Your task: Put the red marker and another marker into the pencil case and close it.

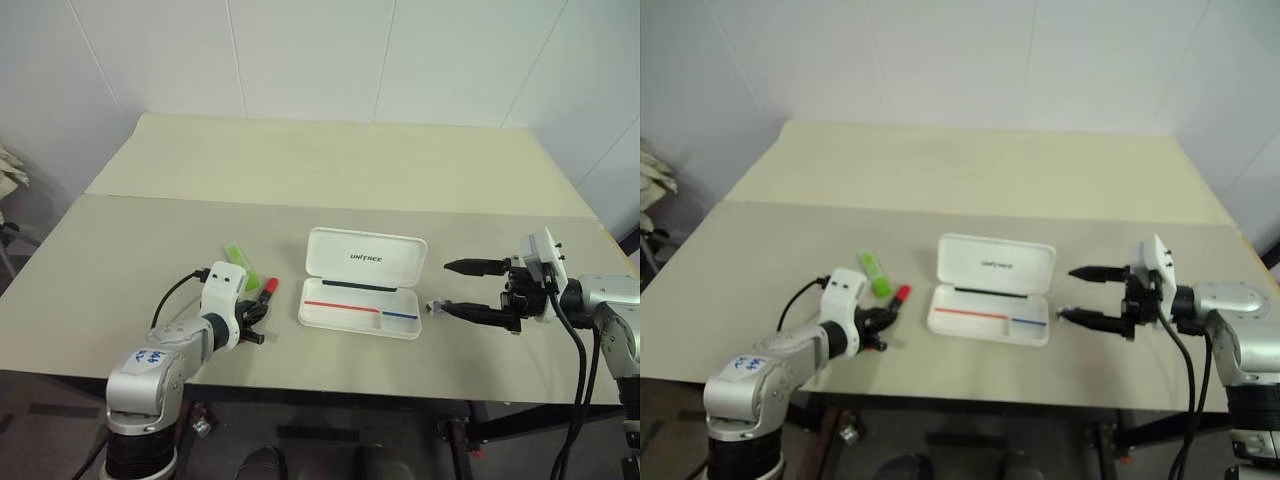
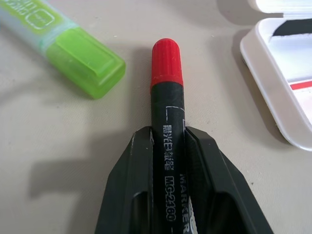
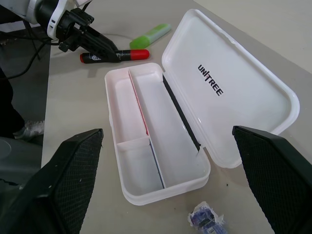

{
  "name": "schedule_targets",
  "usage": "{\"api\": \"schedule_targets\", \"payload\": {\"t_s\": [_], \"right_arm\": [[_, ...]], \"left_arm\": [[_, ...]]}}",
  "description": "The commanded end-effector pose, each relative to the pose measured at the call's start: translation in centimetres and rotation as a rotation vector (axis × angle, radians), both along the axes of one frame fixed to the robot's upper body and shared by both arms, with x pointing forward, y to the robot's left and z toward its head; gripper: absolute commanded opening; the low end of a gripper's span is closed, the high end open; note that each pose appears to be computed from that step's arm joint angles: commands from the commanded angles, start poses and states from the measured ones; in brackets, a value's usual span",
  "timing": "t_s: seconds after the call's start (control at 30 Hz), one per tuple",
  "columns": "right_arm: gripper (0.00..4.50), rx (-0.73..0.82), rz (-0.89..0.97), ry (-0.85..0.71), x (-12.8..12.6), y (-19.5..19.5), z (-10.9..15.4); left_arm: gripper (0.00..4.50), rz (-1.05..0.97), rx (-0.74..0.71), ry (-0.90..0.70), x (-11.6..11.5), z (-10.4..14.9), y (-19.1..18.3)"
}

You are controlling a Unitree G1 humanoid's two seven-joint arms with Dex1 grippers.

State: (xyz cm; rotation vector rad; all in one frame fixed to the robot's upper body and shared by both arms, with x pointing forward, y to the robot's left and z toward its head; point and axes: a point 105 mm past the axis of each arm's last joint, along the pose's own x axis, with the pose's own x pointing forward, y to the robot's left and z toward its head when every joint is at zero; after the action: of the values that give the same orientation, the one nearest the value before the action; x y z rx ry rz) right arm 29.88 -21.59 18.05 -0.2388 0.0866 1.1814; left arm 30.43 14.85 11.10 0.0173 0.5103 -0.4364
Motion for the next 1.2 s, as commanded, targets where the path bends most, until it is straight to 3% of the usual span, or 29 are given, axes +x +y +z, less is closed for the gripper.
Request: {"api": "schedule_targets", "payload": {"t_s": [0.03, 0.3, 0.4, 0.53, 0.67, 1.07, 1.2], "right_arm": [[4.50, -0.004, -0.014, -0.061, -0.3, -0.6, 1.7], [4.50, -0.004, -0.029, -0.068, -0.4, -0.8, 1.7], [4.50, 0.002, -0.029, -0.072, -0.5, -0.8, 1.8], [4.50, 0.008, -0.047, -0.088, -0.3, -0.8, 1.9], [4.50, 0.016, -0.061, -0.096, -0.3, -0.6, 1.7], [4.50, 0.043, -0.161, -0.105, -2.2, -1.2, 0.7], [4.50, 0.053, -0.190, -0.109, -2.8, -1.3, 0.4]], "left_arm": [[0.57, -0.124, -0.003, -0.117, 0.7, 3.4, -1.1], [0.57, -0.319, 0.092, -0.270, 2.1, 9.3, 0.1], [0.57, -0.526, 0.072, -0.363, 1.7, 12.0, -1.4], [0.57, -0.873, 0.048, -0.397, -0.7, 13.2, -4.1], [0.57, -1.111, 0.035, -0.346, -1.7, 12.8, -6.2], [0.57, -1.244, 0.178, -0.257, 3.6, 9.6, -11.7], [0.57, -1.276, 0.203, -0.221, 4.3, 9.0, -13.6]]}}
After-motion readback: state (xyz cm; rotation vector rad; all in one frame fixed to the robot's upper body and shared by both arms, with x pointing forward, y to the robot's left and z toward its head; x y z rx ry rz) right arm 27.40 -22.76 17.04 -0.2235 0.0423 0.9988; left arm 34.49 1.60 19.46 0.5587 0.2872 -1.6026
